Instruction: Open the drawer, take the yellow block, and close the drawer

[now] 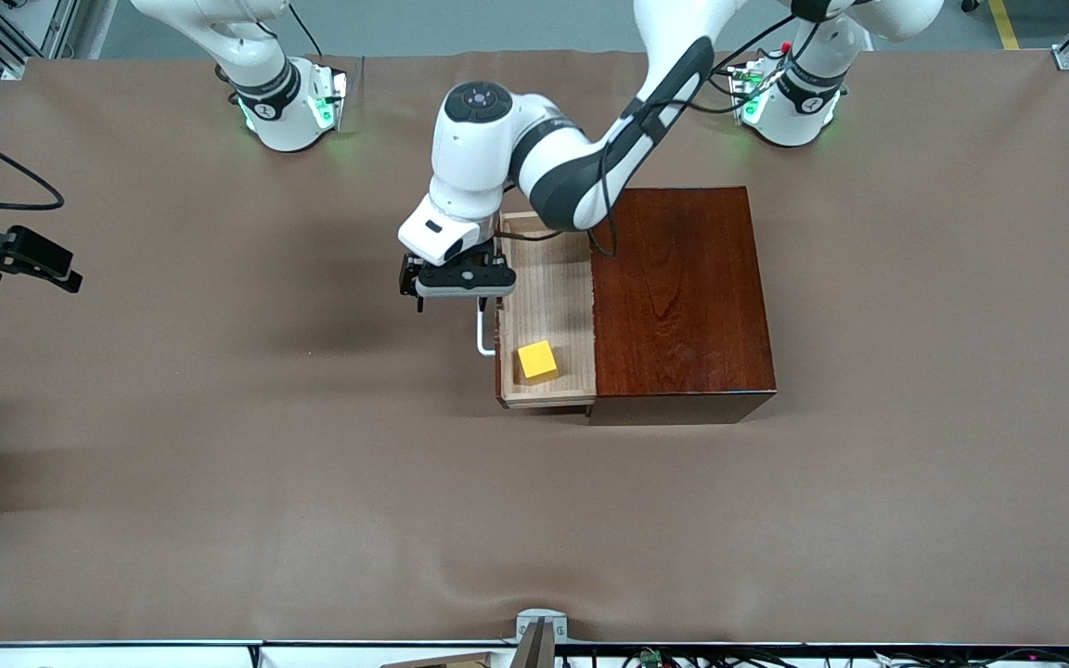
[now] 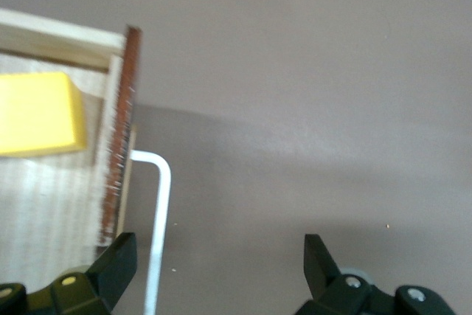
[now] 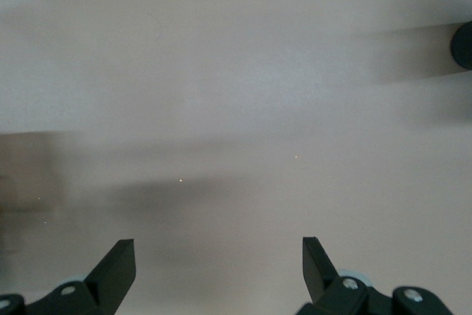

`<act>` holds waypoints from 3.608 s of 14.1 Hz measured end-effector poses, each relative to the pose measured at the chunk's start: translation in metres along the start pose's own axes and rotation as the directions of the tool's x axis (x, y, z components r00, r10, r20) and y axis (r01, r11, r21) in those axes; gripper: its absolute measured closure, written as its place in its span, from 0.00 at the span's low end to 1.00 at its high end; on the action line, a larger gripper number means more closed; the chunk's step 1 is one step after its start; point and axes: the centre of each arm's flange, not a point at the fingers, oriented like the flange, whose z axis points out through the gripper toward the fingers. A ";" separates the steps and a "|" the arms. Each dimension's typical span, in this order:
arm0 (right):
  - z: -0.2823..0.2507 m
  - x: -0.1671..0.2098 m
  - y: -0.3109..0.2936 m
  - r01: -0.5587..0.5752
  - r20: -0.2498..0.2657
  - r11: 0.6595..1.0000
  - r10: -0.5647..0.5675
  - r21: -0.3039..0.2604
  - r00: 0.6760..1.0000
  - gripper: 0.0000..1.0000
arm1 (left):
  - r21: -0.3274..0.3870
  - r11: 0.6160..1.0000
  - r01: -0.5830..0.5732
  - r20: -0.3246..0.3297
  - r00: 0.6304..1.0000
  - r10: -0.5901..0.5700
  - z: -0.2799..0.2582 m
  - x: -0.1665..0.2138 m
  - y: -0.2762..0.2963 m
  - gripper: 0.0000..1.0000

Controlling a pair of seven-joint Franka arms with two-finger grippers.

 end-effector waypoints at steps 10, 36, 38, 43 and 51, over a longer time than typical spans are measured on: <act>0.015 0.006 -0.020 -0.032 0.023 0.999 0.032 0.027 0.999 0.00 | 0.107 0.985 0.136 -0.062 0.990 -0.130 -0.082 0.168 -0.134 0.00; 0.175 -0.072 -0.510 -0.927 0.080 0.371 0.924 0.061 0.375 0.00 | 0.234 0.947 -0.221 0.267 0.951 0.156 -0.225 0.250 -0.509 0.00; 0.196 -0.069 -0.517 -0.927 0.081 0.369 0.924 0.068 0.374 0.00 | 0.235 0.946 -0.225 0.297 0.943 0.151 -0.245 0.248 -0.503 0.00; 0.232 -0.058 -0.520 -0.928 0.070 0.363 0.927 0.082 0.369 0.00 | 0.226 0.940 -0.254 0.321 0.931 0.175 -0.288 0.250 -0.482 0.00; 0.269 -0.051 -0.524 -0.924 0.050 0.370 0.926 0.096 0.375 0.00 | 0.201 0.926 -0.319 0.363 0.903 0.232 -0.305 0.251 -0.479 0.00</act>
